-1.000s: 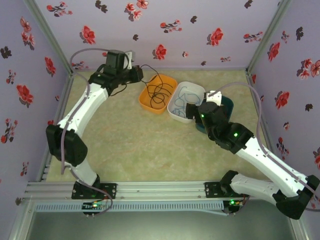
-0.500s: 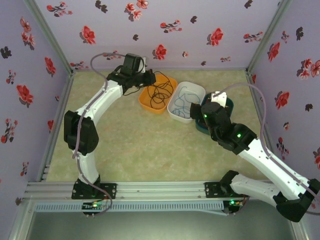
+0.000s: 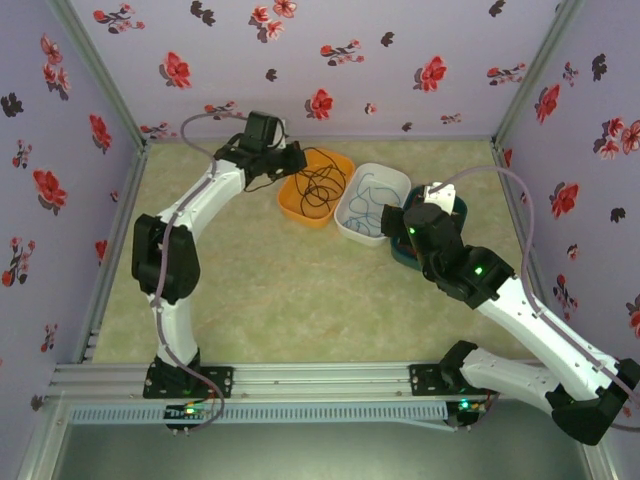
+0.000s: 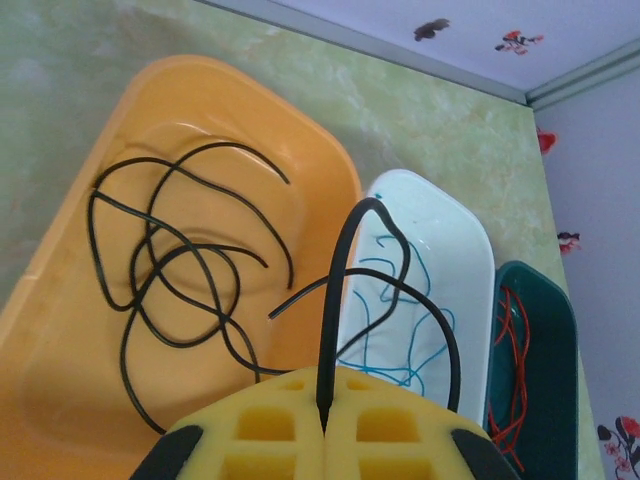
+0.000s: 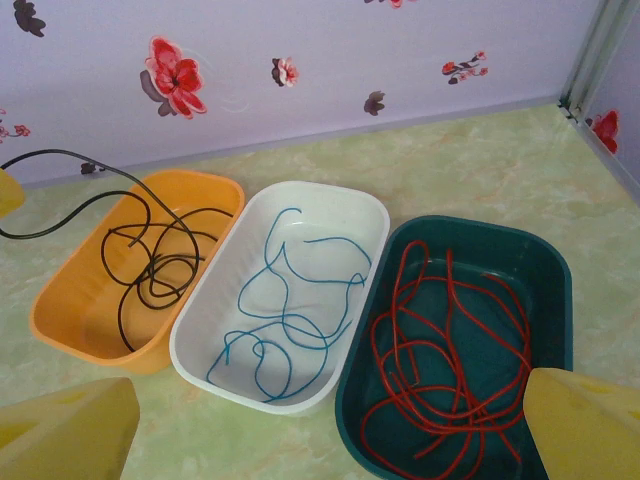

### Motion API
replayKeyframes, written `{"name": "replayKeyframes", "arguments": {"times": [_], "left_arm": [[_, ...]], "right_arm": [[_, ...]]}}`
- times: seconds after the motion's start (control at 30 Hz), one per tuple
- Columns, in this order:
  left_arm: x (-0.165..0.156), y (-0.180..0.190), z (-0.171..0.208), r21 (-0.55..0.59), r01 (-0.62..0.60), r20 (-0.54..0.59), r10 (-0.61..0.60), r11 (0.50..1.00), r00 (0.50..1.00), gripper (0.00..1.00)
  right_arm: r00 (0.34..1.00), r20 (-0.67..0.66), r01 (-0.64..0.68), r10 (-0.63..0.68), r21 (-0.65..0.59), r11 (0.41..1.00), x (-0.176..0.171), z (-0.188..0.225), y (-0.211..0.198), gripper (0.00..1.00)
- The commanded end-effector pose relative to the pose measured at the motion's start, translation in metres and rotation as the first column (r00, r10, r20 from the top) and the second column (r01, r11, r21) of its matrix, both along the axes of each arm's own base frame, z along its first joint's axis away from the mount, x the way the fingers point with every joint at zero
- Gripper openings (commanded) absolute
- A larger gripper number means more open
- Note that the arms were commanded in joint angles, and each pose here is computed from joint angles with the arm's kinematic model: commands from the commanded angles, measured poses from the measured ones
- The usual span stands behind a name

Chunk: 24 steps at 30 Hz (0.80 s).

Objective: Untangle the cables

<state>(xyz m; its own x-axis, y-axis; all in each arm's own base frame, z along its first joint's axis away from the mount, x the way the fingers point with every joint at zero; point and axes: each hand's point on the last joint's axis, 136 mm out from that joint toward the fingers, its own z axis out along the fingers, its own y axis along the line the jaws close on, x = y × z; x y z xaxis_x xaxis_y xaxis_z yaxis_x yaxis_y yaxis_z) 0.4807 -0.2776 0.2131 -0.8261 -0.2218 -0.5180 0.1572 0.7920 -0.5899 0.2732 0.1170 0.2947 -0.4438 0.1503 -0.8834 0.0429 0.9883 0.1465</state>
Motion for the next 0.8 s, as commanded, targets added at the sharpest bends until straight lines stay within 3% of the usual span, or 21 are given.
{"name": "replayKeyframes", "arguments": {"times": [0.0, 0.4, 0.77], "left_arm": [[0.007, 0.01, -0.017, -0.028, -0.028, -0.045, 0.027, 0.999, 0.999, 0.0], [0.019, 0.023, -0.054, -0.003, -0.054, -0.094, 0.054, 0.999, 0.994, 0.0], [0.042, 0.038, -0.052, 0.062, -0.116, -0.012, 0.117, 0.991, 0.993, 0.0]], "right_arm": [[1.0, -0.011, 0.022, -0.022, 0.014, 1.0, -0.001, -0.004, -0.005, 0.99], [0.999, -0.03, 0.022, -0.021, 0.01, 1.0, 0.005, -0.01, -0.001, 0.99], [0.999, -0.04, 0.029, -0.028, 0.016, 0.999, 0.005, -0.012, -0.002, 0.99]]}}
